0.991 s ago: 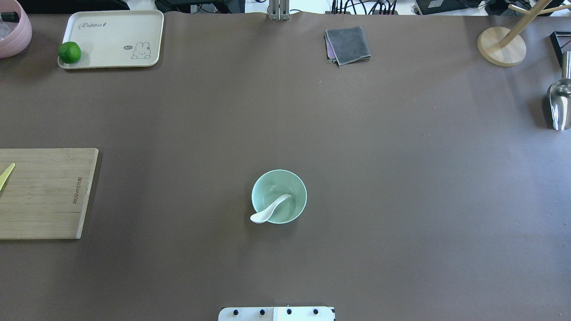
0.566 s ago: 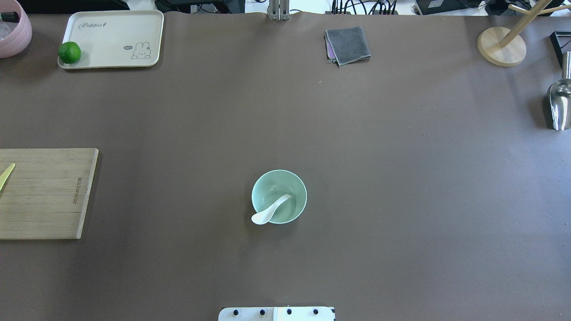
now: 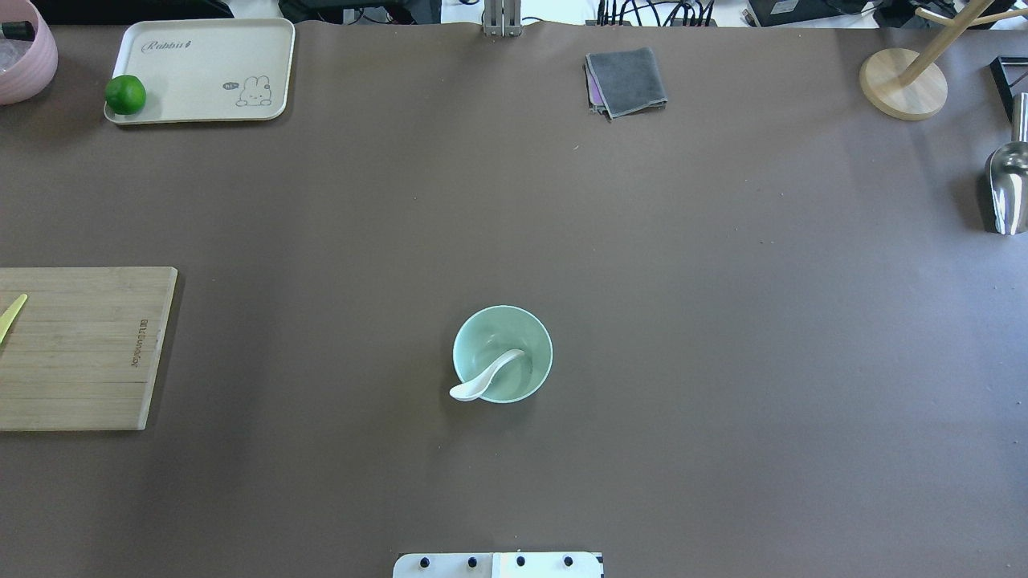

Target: Place spoon in bowl

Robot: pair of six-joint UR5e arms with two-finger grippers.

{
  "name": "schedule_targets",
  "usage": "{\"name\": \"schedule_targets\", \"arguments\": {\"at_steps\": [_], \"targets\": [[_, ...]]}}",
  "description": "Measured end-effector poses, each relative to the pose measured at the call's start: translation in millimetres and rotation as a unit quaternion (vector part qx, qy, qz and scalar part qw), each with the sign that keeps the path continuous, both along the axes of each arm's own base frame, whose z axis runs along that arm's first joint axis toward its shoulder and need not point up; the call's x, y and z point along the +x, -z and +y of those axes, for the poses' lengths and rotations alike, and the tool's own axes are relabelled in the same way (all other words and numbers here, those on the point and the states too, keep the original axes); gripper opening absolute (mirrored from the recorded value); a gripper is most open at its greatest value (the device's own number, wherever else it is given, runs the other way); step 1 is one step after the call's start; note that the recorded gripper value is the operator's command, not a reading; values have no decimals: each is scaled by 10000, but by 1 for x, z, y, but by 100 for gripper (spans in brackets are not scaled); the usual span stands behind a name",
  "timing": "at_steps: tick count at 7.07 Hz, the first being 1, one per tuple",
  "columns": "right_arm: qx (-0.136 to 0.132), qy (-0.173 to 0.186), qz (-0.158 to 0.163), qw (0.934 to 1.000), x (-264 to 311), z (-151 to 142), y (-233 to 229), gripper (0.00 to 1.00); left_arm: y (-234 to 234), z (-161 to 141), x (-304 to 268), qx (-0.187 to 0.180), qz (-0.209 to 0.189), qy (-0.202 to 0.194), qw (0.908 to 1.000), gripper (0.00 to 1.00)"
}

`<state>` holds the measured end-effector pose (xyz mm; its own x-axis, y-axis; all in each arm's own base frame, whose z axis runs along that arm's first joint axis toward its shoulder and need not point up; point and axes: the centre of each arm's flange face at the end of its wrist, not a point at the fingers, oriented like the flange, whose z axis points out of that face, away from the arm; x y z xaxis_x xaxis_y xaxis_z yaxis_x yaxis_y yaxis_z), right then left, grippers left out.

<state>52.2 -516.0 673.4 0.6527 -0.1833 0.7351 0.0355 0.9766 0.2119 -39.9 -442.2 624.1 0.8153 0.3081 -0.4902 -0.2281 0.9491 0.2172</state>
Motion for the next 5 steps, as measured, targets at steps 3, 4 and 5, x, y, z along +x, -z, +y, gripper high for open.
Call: {"name": "schedule_targets", "arguments": {"at_steps": [3,4,5], "targets": [[-187,38,-26,9998,-3,0,5,100,-3,1,13,-278,699,-79,9971,98],[-219,52,-30,9997,-5,0,6,100,-10,3,15,-378,840,-89,9957,98],[-231,57,-35,9997,-5,0,6,100,-18,4,16,-461,898,-90,9949,98]]}}
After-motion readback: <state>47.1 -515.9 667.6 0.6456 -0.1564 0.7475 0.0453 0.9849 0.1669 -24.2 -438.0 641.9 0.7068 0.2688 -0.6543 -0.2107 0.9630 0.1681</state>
